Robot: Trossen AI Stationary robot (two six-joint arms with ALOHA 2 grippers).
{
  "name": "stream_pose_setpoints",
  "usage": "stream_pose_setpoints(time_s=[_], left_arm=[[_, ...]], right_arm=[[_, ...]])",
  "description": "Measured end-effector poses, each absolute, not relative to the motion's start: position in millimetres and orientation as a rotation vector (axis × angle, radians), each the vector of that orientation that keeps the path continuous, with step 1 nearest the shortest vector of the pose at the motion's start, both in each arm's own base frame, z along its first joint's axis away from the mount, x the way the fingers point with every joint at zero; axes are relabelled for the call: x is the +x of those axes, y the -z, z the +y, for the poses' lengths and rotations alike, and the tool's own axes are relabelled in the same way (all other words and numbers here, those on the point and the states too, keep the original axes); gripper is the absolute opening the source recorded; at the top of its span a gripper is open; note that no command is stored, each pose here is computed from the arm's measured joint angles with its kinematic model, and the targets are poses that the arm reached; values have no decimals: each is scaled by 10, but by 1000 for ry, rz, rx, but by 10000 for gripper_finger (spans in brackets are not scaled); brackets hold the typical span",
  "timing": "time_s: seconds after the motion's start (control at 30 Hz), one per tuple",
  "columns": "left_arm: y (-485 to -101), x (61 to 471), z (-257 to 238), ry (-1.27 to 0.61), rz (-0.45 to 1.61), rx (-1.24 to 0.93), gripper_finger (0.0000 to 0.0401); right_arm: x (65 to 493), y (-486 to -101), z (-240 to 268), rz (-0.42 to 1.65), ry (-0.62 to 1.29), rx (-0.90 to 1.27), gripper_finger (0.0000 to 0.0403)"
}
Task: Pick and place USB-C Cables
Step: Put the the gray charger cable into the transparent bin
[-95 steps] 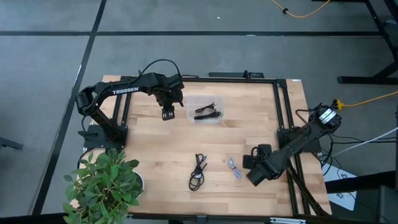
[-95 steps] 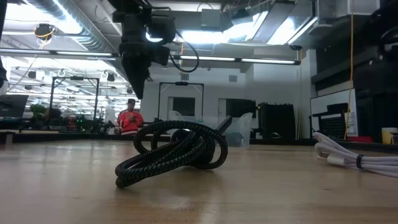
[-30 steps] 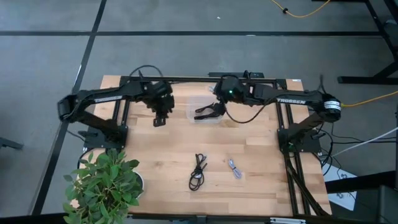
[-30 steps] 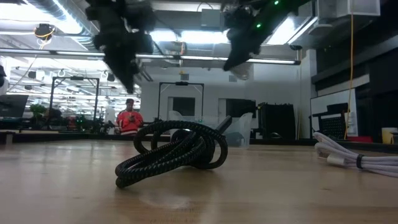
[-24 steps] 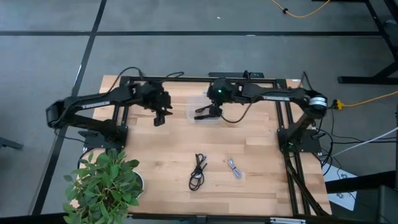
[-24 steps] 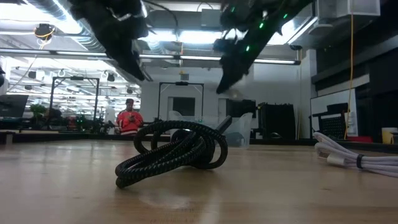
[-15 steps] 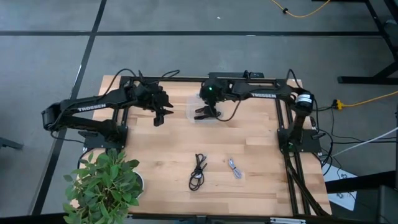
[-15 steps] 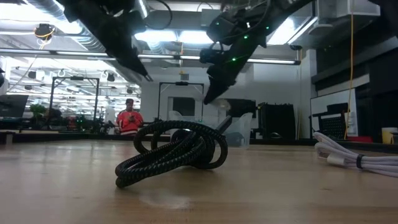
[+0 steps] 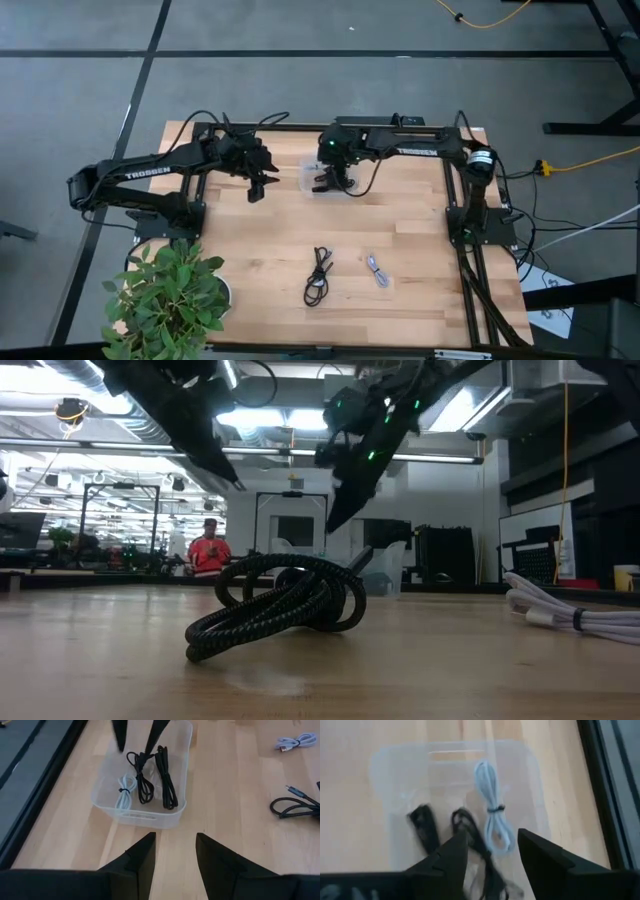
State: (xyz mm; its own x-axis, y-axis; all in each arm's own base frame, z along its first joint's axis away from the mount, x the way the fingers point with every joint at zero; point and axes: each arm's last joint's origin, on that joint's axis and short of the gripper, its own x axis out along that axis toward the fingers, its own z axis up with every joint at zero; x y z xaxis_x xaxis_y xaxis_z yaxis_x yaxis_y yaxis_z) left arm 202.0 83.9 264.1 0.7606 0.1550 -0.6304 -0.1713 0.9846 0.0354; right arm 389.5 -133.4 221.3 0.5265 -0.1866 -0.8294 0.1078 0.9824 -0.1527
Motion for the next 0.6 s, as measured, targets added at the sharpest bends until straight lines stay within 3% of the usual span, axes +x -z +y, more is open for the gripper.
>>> stream_pose_setpoints(time_s=[0.13,0.3,0.43,0.6], left_arm=[[-2641,2021,841,-179,683,-24,133],[-2640,2021,841,-179,684,-25,133],[-2640,2021,841,-178,684,-22,133],[-2639,2021,840,-177,684,-21,133]], right_arm=[[3713,-2535,-1158,1086,190,16,171],[3346,-2816,-794,1293,291,319,162],[3110,-2869,-451,1416,393,428,161],[2962,-2807,-43,1411,571,521,161]])
